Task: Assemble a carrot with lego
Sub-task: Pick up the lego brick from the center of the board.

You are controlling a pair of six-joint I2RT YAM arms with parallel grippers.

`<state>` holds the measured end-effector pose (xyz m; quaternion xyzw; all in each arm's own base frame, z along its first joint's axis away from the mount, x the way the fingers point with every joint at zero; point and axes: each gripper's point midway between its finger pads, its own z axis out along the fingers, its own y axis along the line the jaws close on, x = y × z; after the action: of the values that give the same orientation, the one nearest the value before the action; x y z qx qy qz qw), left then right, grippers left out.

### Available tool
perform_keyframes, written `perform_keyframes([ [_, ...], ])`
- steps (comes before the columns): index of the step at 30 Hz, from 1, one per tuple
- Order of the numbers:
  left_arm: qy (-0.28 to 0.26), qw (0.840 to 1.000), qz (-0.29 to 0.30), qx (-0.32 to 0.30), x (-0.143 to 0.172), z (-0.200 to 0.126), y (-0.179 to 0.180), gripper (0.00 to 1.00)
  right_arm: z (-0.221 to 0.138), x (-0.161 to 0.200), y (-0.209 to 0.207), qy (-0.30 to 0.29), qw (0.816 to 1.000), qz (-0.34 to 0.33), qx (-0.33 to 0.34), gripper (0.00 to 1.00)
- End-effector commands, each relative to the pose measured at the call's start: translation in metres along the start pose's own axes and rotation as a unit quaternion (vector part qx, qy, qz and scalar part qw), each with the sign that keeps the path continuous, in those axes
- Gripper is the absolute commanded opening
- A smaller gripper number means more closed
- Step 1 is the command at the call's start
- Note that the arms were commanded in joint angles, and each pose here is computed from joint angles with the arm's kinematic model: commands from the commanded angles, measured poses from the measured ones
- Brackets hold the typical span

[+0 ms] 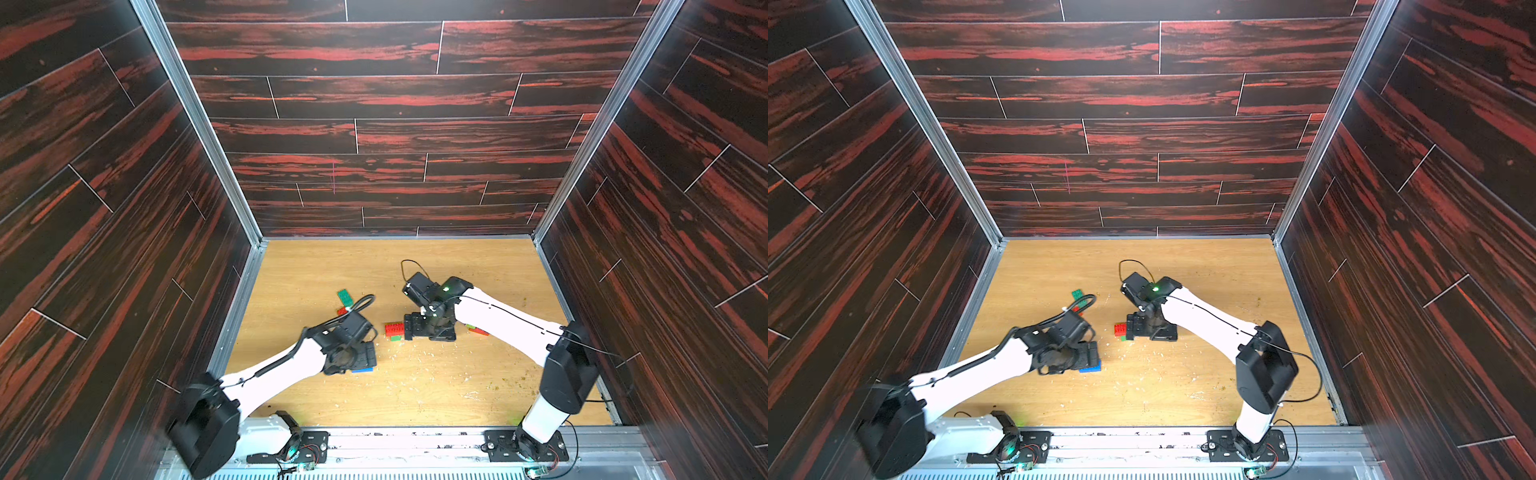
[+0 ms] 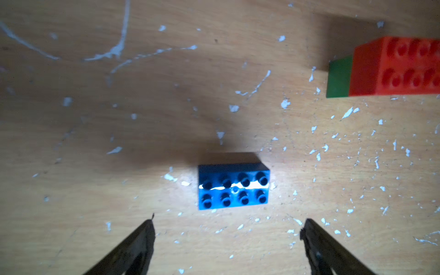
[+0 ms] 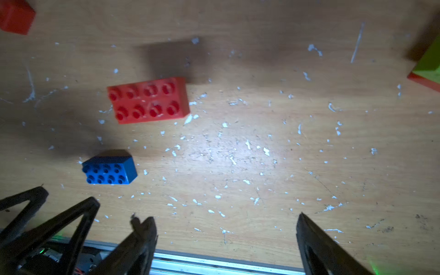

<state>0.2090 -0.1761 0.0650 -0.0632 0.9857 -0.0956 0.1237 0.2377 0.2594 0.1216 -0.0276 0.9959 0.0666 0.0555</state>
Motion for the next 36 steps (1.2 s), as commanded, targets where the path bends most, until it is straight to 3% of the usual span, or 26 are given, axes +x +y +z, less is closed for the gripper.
perform_keyframes([
  [1,-0.009,1.0,-0.003,-0.019,-0.005,0.006,-0.008,0.99,-0.015,-0.002,-0.004,-0.018,1.0,-0.001,-0.024,0.93],
  [6,0.001,0.998,-0.002,-0.056,-0.007,0.015,-0.007,0.99,-0.017,-0.001,-0.014,-0.022,0.999,0.006,-0.028,0.93],
  [11,0.022,0.997,-0.011,-0.073,-0.003,0.026,-0.007,0.92,-0.014,0.002,-0.02,-0.019,0.999,0.006,-0.029,0.93],
  [36,0.051,0.994,-0.021,-0.096,0.004,0.04,-0.004,0.69,-0.011,-0.007,-0.026,-0.018,0.999,0.008,-0.038,0.93],
])
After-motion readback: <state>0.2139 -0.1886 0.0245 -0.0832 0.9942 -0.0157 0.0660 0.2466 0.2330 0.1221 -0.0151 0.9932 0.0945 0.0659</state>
